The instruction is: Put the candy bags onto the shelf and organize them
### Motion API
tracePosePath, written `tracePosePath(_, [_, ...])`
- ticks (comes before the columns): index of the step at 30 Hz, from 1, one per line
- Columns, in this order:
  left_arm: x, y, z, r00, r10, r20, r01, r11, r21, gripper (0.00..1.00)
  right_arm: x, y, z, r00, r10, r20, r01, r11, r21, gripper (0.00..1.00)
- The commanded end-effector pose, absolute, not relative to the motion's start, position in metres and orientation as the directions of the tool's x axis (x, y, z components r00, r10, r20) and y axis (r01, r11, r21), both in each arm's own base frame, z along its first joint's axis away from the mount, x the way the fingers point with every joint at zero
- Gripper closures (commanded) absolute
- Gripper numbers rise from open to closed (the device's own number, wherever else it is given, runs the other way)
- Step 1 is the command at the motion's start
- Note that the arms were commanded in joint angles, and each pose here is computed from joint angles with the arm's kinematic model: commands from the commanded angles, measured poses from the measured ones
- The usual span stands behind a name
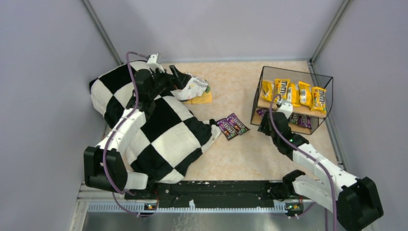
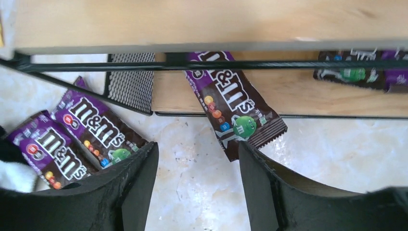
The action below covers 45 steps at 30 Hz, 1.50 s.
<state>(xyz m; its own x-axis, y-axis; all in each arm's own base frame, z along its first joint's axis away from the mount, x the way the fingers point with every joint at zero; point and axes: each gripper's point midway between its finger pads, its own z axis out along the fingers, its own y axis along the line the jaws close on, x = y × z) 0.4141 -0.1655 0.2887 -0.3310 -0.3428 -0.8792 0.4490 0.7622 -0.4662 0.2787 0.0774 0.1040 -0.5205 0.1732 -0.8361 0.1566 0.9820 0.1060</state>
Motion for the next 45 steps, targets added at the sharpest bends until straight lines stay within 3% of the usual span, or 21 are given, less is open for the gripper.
tracePosePath(1, [0.417, -0.169, 0.313, -0.271, -0.352, -0.896, 0.490, 0.751, -0.443, 0.02, 0.284, 0.081, 0.115, -0.422, 0.447, -0.789, 0.218, 0.894, 0.391, 0.35])
tracePosePath(5, [0.418, -0.169, 0.311, -0.273, -0.349, -0.896, 0.486, 0.754, -0.442, 0.02, 0.280, 0.052, 0.094, -0.375, 0.633, -0.677, 0.376, 0.771, 0.514, 0.30])
tracePosePath(10, [0.416, -0.170, 0.315, -0.272, -0.354, -0.895, 0.496, 0.745, -0.446, 0.02, 0.279, 0.047, 0.080, -0.330, 0.795, -0.509, 0.328, 0.603, 0.727, 0.29])
tracePosePath(15, [0.416, -0.171, 0.314, -0.276, -0.356, -0.893, 0.497, 0.743, -0.449, 0.01, 0.280, 0.036, 0.077, -0.273, 0.831, -0.485, 0.332, 0.555, 0.763, 0.23])
tracePosePath(21, [0.417, -0.171, 0.313, -0.279, -0.356, -0.892, 0.496, 0.742, -0.452, 0.02, 0.282, 0.028, 0.061, -0.205, 0.900, -0.386, 0.335, 0.435, 0.836, 0.25])
tracePosePath(30, [0.414, -0.172, 0.318, -0.274, -0.360, -0.892, 0.505, 0.735, -0.452, 0.02, 0.285, 0.014, 0.057, -0.084, 0.927, -0.366, 0.317, 0.373, 0.872, 0.51])
tracePosePath(35, [0.414, -0.172, 0.318, -0.275, -0.363, -0.890, 0.506, 0.733, -0.455, 0.01, 0.289, 0.010, 0.060, -0.047, 0.932, -0.358, 0.304, 0.355, 0.884, 0.58])
tracePosePath(41, [0.414, -0.172, 0.319, -0.274, -0.364, -0.890, 0.505, 0.733, -0.455, 0.02, 0.298, 0.018, 0.060, -0.085, 0.943, -0.322, 0.288, 0.332, 0.898, 0.85])
tracePosePath(43, [0.414, -0.172, 0.318, -0.274, -0.362, -0.891, 0.506, 0.733, -0.454, 0.02, 0.298, 0.017, 0.056, -0.085, 0.944, -0.319, 0.303, 0.329, 0.894, 1.00])
tracePosePath(45, [0.414, -0.172, 0.318, -0.275, -0.362, -0.891, 0.505, 0.734, -0.454, 0.01, 0.298, 0.014, 0.054, -0.068, 0.948, -0.312, 0.322, 0.317, 0.892, 1.00])
